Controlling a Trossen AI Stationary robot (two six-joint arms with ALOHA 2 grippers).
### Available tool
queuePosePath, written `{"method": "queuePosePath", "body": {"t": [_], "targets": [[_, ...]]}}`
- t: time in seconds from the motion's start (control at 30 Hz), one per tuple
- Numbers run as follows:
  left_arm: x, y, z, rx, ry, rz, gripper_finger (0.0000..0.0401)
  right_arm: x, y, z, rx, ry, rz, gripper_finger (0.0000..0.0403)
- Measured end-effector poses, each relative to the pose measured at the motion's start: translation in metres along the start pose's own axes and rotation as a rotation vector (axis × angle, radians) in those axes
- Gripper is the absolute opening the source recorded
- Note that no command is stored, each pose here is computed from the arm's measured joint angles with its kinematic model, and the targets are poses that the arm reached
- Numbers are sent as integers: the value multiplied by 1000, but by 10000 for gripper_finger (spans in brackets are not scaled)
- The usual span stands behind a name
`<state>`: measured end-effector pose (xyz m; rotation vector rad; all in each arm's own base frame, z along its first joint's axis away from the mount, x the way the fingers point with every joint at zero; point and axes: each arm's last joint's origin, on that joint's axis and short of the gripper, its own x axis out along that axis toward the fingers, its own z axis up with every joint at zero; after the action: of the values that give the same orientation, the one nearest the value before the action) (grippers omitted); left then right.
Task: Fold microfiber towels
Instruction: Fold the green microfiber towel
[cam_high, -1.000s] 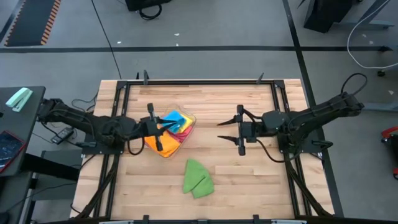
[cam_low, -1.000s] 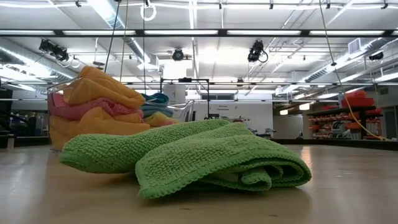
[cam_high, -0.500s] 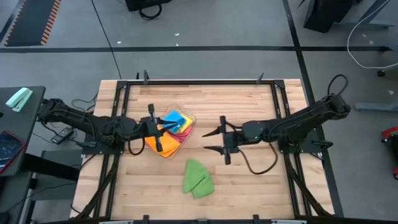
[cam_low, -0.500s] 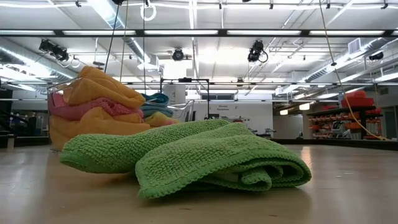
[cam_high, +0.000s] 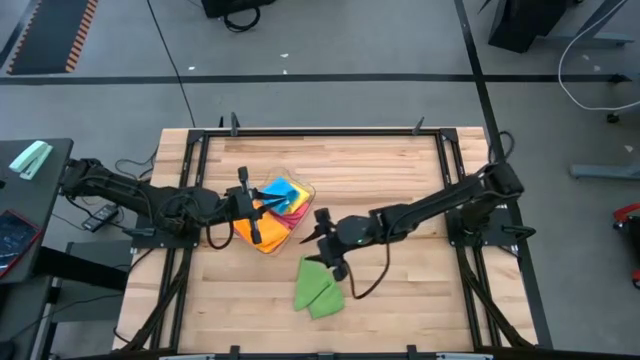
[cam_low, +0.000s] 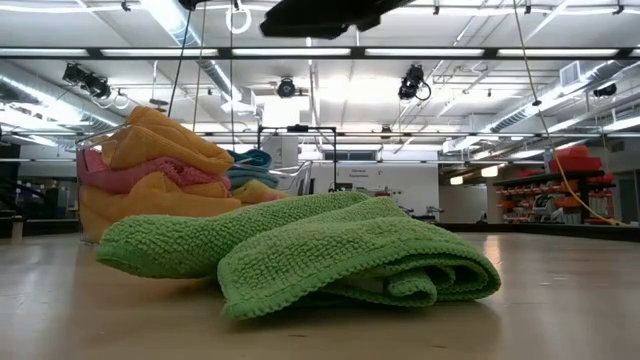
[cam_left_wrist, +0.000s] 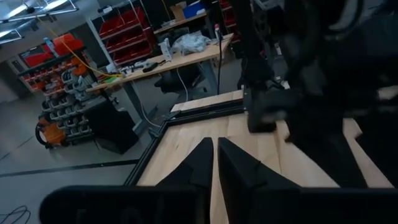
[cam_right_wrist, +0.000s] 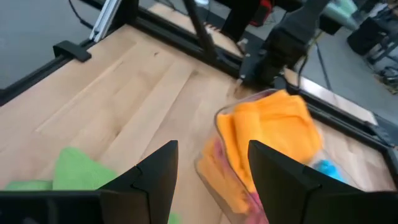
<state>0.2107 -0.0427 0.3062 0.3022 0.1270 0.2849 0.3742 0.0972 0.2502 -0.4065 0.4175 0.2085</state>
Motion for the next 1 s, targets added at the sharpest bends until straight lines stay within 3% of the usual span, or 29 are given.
{"method": "queuePosePath", "body": {"t": [0.47, 0.73, 1.0], "targets": [[0, 0, 0, -19, 2, 0, 22, 47, 9, -4, 16, 17, 157, 203], [0, 0, 0, -24, 3, 0, 31, 84, 28, -10, -5, 154, 277, 203], [0, 0, -1, -21, 9, -1, 17, 107, 41, -18, 0, 230, 490, 203]]}}
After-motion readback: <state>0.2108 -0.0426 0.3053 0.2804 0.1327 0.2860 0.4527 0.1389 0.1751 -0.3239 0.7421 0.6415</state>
